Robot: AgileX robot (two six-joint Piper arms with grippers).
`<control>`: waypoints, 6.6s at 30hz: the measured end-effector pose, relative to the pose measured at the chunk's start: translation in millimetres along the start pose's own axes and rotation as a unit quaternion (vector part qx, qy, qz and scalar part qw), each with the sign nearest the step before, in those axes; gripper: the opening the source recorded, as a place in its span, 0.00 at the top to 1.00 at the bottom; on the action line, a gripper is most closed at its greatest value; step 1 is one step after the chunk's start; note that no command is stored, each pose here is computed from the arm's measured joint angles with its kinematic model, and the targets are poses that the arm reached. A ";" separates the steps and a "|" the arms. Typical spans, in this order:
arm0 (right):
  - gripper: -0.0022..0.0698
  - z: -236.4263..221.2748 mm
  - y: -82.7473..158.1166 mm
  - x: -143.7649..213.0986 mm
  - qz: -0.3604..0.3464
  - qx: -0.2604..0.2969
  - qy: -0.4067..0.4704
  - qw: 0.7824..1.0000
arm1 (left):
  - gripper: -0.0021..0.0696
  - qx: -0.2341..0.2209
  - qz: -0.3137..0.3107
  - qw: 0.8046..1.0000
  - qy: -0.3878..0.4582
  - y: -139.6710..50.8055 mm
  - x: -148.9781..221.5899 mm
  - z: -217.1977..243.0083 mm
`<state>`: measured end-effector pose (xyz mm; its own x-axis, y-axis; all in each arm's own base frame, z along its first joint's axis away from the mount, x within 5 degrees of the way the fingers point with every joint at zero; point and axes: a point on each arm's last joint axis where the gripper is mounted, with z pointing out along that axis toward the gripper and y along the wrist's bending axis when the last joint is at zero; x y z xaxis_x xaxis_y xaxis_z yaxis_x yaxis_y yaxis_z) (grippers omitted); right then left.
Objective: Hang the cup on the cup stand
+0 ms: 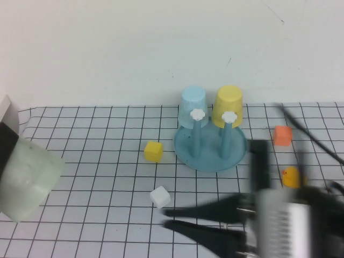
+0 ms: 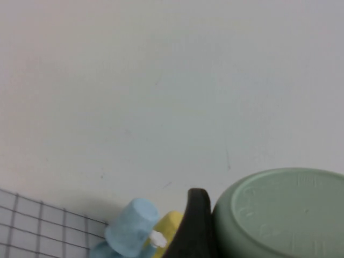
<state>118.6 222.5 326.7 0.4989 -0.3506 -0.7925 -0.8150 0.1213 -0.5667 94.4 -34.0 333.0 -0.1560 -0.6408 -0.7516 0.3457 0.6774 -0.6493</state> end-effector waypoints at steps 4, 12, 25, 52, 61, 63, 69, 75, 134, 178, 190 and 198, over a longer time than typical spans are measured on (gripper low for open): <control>0.96 -31.9 21.2 18.1 0.083 0.012 0.020 0.996 | 0.18 0.001 0.120 0.993 0.000 -0.1 0.1 0.0; 0.97 -49.4 74.0 44.4 0.149 -0.118 0.024 0.982 | 0.18 0.001 0.319 0.948 0.000 -0.1 0.1 0.0; 0.97 -102.8 79.1 71.9 0.155 -0.176 0.366 0.901 | 0.18 0.027 0.386 0.922 0.006 -4.0 3.0 0.2; 0.97 -193.6 70.3 73.3 0.228 0.117 0.304 0.918 | 0.18 0.177 0.288 0.924 0.180 0.7 -13.9 184.7; 0.97 -193.7 70.4 73.5 0.228 0.117 0.305 0.917 | 0.18 0.188 0.383 0.881 0.205 -19.4 35.8 248.1; 0.97 -193.7 70.4 73.5 0.228 0.117 0.305 0.917 | 0.18 0.183 0.396 0.873 0.217 -22.8 52.9 258.2; 0.97 -193.8 70.5 73.6 0.228 0.117 0.306 0.917 | 0.18 0.183 0.391 0.865 0.257 -10.7 95.6 295.4; 0.97 -193.8 70.5 73.6 0.228 0.117 0.306 0.917 | 0.18 0.159 0.393 0.867 0.260 3.6 110.5 328.5; 0.97 -193.9 70.6 73.7 0.228 0.116 0.307 0.917 | 0.03 0.094 0.310 0.904 0.280 48.9 164.1 396.6; 0.97 -184.9 49.3 50.0 0.336 0.212 0.117 0.910 | 0.97 -0.264 0.572 0.774 -0.070 -100.3 -158.4 94.9; 0.97 -185.1 49.4 50.5 0.338 0.213 0.119 0.909 | 0.97 -0.020 0.617 0.780 -0.100 -97.7 -104.2 46.3; 0.97 -185.1 49.4 50.5 0.338 0.213 0.119 0.909 | 0.97 0.033 0.663 0.735 -0.137 -91.5 -90.7 2.3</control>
<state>49.0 39.0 300.4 -0.1934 -0.2464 -0.9497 -0.6981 0.7147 -0.0433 79.0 -38.6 460.8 0.5485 0.5113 -0.6616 0.0719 0.7595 0.6465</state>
